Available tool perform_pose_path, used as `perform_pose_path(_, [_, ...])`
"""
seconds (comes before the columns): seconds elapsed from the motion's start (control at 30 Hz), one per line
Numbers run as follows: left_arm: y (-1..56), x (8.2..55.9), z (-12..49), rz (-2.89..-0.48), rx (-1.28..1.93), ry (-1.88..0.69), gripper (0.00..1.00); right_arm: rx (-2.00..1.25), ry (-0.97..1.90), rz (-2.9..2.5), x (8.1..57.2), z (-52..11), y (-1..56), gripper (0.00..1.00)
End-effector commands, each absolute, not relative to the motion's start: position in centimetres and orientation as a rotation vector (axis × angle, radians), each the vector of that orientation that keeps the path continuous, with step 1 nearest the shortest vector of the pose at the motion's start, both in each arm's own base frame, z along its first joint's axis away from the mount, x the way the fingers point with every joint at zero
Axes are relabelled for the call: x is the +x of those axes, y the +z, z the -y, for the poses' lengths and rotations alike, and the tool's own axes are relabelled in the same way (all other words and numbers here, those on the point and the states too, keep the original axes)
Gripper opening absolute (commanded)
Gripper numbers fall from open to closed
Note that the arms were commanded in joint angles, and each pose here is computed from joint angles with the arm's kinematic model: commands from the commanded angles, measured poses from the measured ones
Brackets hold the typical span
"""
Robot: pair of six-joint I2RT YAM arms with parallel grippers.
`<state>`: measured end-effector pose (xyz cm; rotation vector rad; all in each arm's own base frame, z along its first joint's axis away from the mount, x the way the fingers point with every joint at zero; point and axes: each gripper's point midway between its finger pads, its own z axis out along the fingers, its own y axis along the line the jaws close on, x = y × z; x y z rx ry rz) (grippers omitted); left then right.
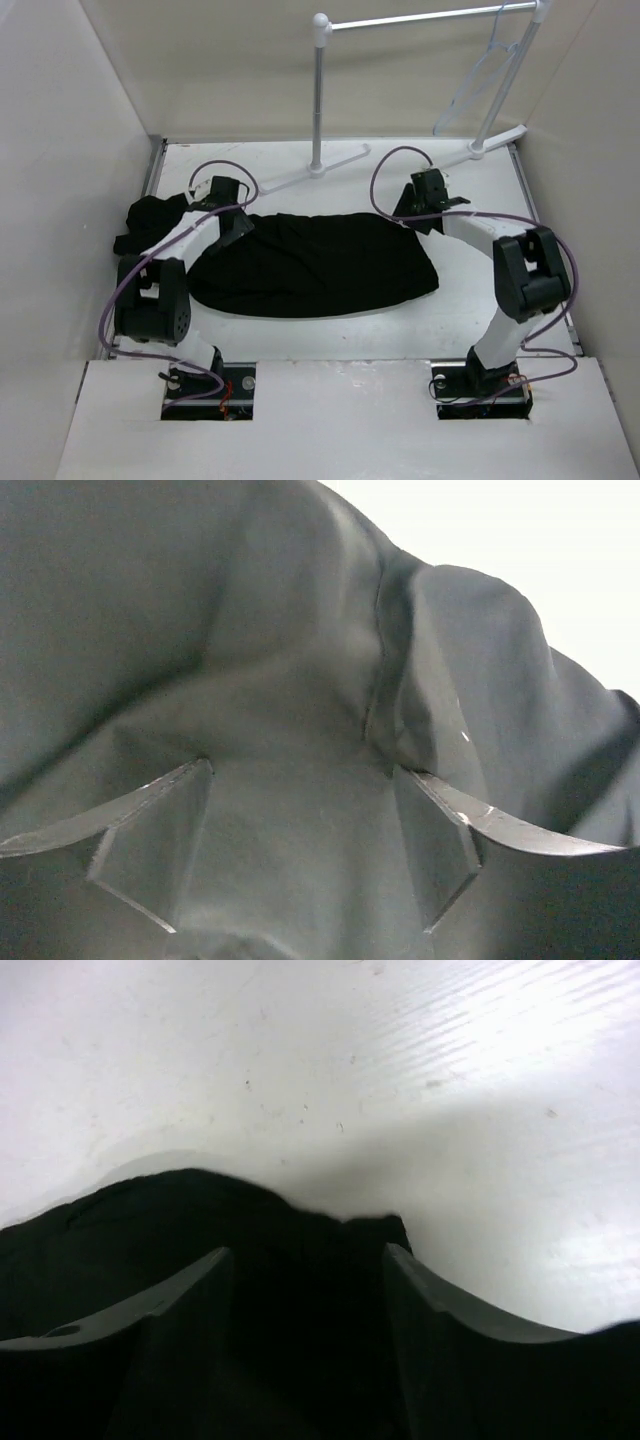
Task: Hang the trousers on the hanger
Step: Flatten out the trousers at the center of the board.
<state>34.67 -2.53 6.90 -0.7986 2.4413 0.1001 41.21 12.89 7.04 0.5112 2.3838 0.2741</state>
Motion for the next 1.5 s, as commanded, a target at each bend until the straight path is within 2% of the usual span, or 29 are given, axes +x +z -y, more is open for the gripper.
perform_pose_path(0.0, [8.1,38.4,1.4,-2.353,-0.772,0.131,0.73,0.463,0.323,-2.381,43.0,-14.9,7.3,0.6])
perform_pose_path(0.1, [6.0,39.1,1.6,-2.401,-0.773,0.143,0.68,0.464,0.315,-2.411,42.7,-15.7,6.4,0.27])
perform_pose_path(0.13, [5.3,39.2,1.8,-2.42,-0.775,0.141,0.55,0.48,0.314,-2.395,42.8,-15.6,6.7,0.16])
perform_pose_path(0.17, [4.9,39.4,1.9,-2.425,-0.78,0.134,0.36,0.496,0.317,-2.364,43.1,-15.5,7.5,0.08])
perform_pose_path(0.2, [4.9,39.7,2.0,-2.42,-0.783,0.129,0.23,0.5,0.319,-2.34,43.4,-15.4,8.4,0.05])
perform_pose_path(0.27, [6.7,40.8,2.4,-2.367,-0.803,0.079,0.08,0.499,0.339,-2.249,44.2,-15.2,12.0,0.02])
perform_pose_path(0.47, [18.9,45.5,4.1,-2.136,-0.773,-0.12,0.04,0.521,0.387,-1.968,44.5,-12.7,24.3,0.0])
perform_pose_path(0.57, [23.8,44.9,5.8,-2.068,-0.723,-0.19,0.04,0.526,0.408,-1.882,41.7,-10.9,28.2,0.0])
perform_pose_path(0.67, [25.0,41.8,6.2,-2.043,-0.719,-0.215,0.04,0.535,0.409,-1.88,37.9,-9.8,28.0,0.0])
perform_pose_path(0.77, [24.1,36.8,5.2,-2.021,-0.755,-0.197,0.05,0.539,0.435,-1.871,33.0,-9.4,26.6,0.0])
perform_pose_path(0.87, [20.0,33.7,2.4,-2.067,-0.831,-0.1,0.11,0.569,0.453,-1.96,30.9,-9.9,22.1,0.06])
perform_pose_path(0.97, [19.0,34.9,1.0,-2.095,-0.881,-0.099,0.3,0.526,0.462,-2.039,33.3,-11.0,20.5,0.18])
perform_pose_path(1.0, [19.3,35.9,1.1,-2.094,-0.864,-0.098,0.41,0.466,0.437,-2.059,35.0,-11.7,20.4,0.24])
perform_pose_path(1.03, [19.7,37.1,1.2,-2.095,-0.838,-0.093,0.54,0.406,0.413,-2.071,36.7,-12.4,20.4,0.37])
perform_pose_path(1.07, [19.8,38.4,1.3,-2.098,-0.806,-0.082,0.63,0.351,0.39,-2.099,38.6,-13.2,19.7,0.5])
perform_pose_path(1.17, [18.4,40.8,0.7,-2.125,-0.802,-0.043,0.69,0.321,0.333,-2.203,41.6,-14.3,16.2,0.63])
perform_pose_path(1.3, [13.5,43.5,-1.4,-2.232,-0.869,0.03,0.7,0.375,0.258,-2.338,43.2,-14.5,10.8,0.68])
perform_pose_path(1.47, [7.9,44.0,-2.7,-2.364,-0.925,0.073,0.7,0.369,0.22,-2.457,42.7,-16.0,7.0,0.72])
